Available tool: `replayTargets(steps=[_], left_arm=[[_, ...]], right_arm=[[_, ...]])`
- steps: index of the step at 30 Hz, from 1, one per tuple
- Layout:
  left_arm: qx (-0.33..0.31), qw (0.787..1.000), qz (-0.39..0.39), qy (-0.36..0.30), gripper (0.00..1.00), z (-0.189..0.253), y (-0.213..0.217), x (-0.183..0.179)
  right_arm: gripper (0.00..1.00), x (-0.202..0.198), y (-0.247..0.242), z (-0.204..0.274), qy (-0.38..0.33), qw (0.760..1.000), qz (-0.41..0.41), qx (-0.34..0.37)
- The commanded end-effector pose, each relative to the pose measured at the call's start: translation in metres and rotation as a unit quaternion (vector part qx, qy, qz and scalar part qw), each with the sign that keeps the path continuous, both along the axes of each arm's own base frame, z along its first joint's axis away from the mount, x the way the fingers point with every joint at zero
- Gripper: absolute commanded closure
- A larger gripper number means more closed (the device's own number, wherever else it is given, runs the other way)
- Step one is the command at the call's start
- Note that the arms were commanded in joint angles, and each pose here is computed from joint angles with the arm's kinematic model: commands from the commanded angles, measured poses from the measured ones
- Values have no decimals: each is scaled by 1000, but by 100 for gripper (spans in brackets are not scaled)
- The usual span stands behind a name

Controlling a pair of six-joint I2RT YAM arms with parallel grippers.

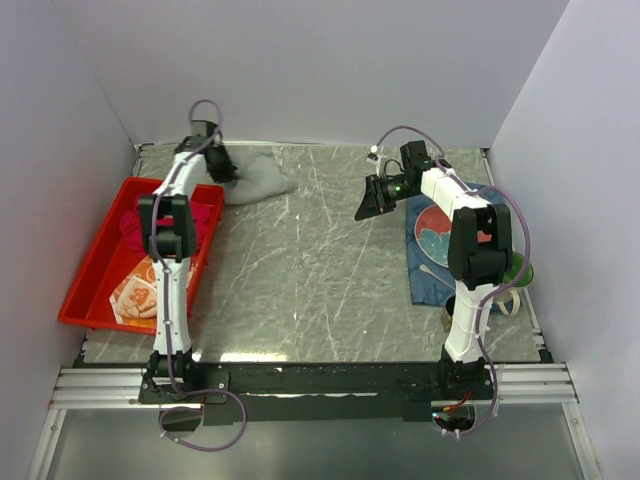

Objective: Fold and stack the mixed laundry pile
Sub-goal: Move the tank top to the corner of the board.

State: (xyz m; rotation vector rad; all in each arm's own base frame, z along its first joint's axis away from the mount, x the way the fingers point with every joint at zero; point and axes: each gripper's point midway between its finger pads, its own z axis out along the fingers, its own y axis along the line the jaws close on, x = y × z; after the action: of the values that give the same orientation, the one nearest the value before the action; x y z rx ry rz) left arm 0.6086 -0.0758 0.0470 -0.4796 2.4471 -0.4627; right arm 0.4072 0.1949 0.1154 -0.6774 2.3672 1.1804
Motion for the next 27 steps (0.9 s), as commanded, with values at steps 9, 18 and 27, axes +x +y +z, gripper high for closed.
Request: replayTargets(steps=[9, 18, 27], left_arm=[[48, 986, 143, -75, 96, 47, 136, 37], [79, 971, 161, -161, 25, 143, 181, 33], [106, 950, 121, -268, 1, 284, 175, -57]], right_arm=[[69, 1, 0, 24, -37, 999, 4, 10], [68, -2, -2, 32, -72, 997, 23, -21], [61, 2, 2, 81, -173, 983, 50, -38]])
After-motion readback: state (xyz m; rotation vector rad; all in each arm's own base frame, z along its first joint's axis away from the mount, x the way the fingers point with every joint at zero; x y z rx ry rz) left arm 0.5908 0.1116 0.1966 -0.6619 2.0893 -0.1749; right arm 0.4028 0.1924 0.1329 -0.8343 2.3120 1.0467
